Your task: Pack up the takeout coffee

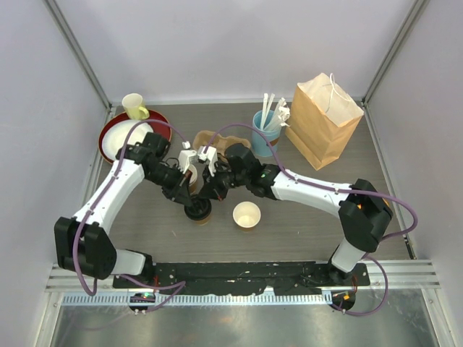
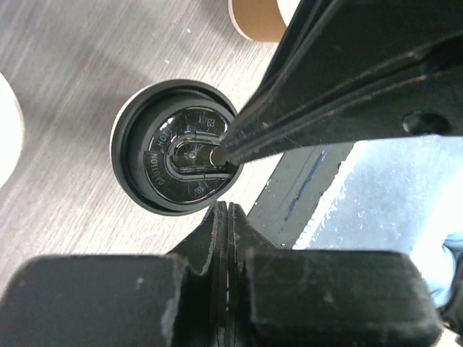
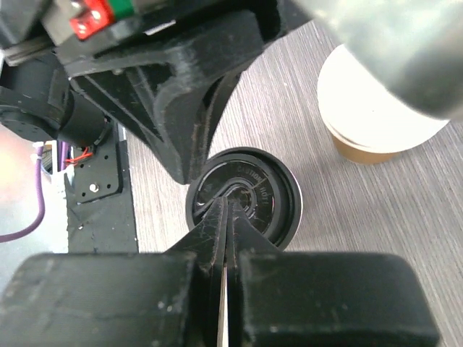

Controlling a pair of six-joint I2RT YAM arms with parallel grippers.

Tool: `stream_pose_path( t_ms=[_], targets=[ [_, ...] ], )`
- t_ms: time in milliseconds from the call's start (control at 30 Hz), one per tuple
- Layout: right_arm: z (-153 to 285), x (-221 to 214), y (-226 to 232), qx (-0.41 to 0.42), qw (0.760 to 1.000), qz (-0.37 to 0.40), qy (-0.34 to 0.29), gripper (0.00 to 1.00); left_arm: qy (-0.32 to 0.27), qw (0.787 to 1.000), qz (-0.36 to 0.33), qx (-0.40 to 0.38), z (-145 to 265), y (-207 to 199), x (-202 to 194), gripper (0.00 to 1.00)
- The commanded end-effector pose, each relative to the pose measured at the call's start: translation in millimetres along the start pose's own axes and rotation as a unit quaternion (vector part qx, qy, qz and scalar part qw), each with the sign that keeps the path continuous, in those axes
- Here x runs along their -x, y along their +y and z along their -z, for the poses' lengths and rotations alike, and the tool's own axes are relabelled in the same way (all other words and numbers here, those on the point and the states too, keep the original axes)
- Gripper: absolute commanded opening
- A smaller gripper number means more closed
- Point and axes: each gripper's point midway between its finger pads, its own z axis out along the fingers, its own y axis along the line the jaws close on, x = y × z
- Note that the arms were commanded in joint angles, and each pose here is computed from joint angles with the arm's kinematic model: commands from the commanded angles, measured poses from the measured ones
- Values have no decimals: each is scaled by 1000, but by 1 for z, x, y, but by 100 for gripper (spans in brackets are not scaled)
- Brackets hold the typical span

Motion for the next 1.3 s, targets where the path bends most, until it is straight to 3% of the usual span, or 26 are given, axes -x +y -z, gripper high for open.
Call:
stream_pose_path(
  t_ms=[0, 233, 433, 633, 867, 1000, 1133, 1267],
  targets=[
    [10, 21, 18, 17, 1000, 16, -16, 1, -38, 999, -39, 4, 15, -6, 18, 0],
    [-10, -18, 2, 24, 999, -27, -1, 1, -14, 999, -11, 45, -4, 30, 6, 0],
    [-15, -68, -11, 10, 997, -59, 48, 1, 8, 999, 5, 40, -18, 39, -6, 0],
    [-2, -45, -5, 8, 998, -44, 35, 1, 12, 999, -2, 44, -15, 39, -8, 0],
    [1, 15, 10, 26, 1000, -9, -3, 1, -66, 996, -48, 18, 22, -3, 34, 0],
    [-2, 34, 8, 25, 999, -1, -29, 1, -62, 996, -52, 37, 26, 2, 34, 0],
    [-14, 24, 1, 24, 999, -12, -26, 1, -44, 997, -35, 53, 10, 22, 22, 0],
    [-23, -27, -15, 18, 998, -58, 4, 1, -17, 998, -8, 60, -13, 44, 4, 0]
  ],
)
